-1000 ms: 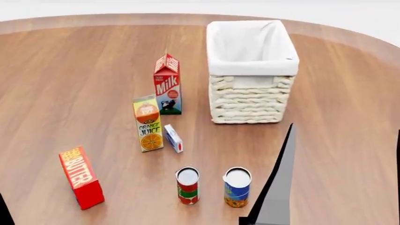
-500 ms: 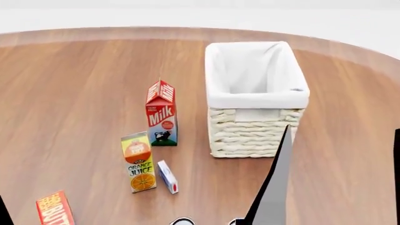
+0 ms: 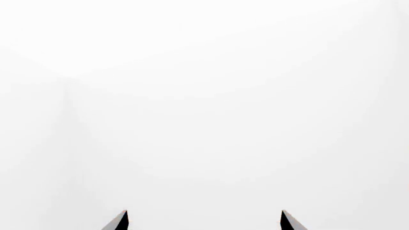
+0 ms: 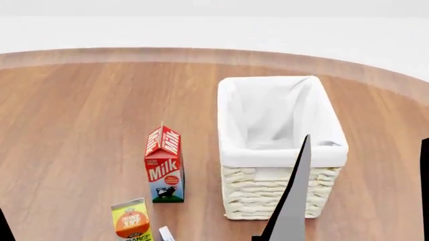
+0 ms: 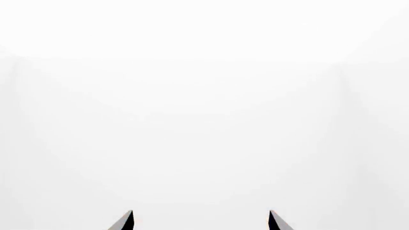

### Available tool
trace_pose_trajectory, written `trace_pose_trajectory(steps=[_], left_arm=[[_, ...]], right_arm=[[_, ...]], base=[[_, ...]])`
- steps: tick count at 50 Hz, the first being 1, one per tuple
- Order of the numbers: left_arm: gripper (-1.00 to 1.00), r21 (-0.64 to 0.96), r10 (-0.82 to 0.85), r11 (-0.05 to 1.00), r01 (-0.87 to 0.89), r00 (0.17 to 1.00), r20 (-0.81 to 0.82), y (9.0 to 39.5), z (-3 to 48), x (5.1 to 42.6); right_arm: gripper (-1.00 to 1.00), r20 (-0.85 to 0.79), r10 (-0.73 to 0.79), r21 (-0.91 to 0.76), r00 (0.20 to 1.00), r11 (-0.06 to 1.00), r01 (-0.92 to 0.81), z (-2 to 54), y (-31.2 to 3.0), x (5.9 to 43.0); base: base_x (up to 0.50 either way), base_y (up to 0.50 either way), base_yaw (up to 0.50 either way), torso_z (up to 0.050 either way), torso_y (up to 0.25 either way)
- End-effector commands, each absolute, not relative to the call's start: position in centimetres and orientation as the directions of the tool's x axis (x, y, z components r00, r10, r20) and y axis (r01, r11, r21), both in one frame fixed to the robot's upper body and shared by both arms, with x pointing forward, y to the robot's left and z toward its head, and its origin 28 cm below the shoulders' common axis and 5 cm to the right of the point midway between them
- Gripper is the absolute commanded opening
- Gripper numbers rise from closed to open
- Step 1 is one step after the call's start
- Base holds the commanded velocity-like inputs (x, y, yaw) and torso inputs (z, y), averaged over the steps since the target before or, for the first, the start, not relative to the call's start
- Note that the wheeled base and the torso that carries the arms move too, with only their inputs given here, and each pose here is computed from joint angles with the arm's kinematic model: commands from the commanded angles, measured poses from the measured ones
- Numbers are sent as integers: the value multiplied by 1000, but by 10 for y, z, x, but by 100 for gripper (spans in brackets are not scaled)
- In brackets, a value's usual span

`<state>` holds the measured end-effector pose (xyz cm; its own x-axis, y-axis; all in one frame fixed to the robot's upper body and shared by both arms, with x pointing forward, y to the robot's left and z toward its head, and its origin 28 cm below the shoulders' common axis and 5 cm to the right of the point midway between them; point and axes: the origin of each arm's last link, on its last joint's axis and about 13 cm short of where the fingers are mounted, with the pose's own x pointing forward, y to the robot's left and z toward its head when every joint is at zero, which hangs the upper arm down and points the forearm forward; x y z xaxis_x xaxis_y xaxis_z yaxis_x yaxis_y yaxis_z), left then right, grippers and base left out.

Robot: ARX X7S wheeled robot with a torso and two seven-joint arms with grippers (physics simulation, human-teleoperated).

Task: Pick up the alphabet soup and the tomato sauce, and put them in the basket.

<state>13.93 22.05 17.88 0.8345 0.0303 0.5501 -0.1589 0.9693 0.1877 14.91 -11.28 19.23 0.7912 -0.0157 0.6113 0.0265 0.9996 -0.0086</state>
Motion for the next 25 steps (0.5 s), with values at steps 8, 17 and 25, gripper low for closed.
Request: trace_pose_trajectory(steps=[8,17,25], left_arm=[[100,191,30,968,-161,833,552,220,179,139],[100,194,26,968,-158,834,551,220,179,139],[100,193,26,969,-157,834,551,219,179,139]], right_arm=[[100,610,-15,-8,792,1000,25,192,-112,148],[100,608,-16,-7,794,1000,25,191,-112,149],[100,602,-15,-8,799,1000,25,189,-112,149]], base=[[450,0,0,0,0],[449,0,0,0,1],[396,0,0,0,2]])
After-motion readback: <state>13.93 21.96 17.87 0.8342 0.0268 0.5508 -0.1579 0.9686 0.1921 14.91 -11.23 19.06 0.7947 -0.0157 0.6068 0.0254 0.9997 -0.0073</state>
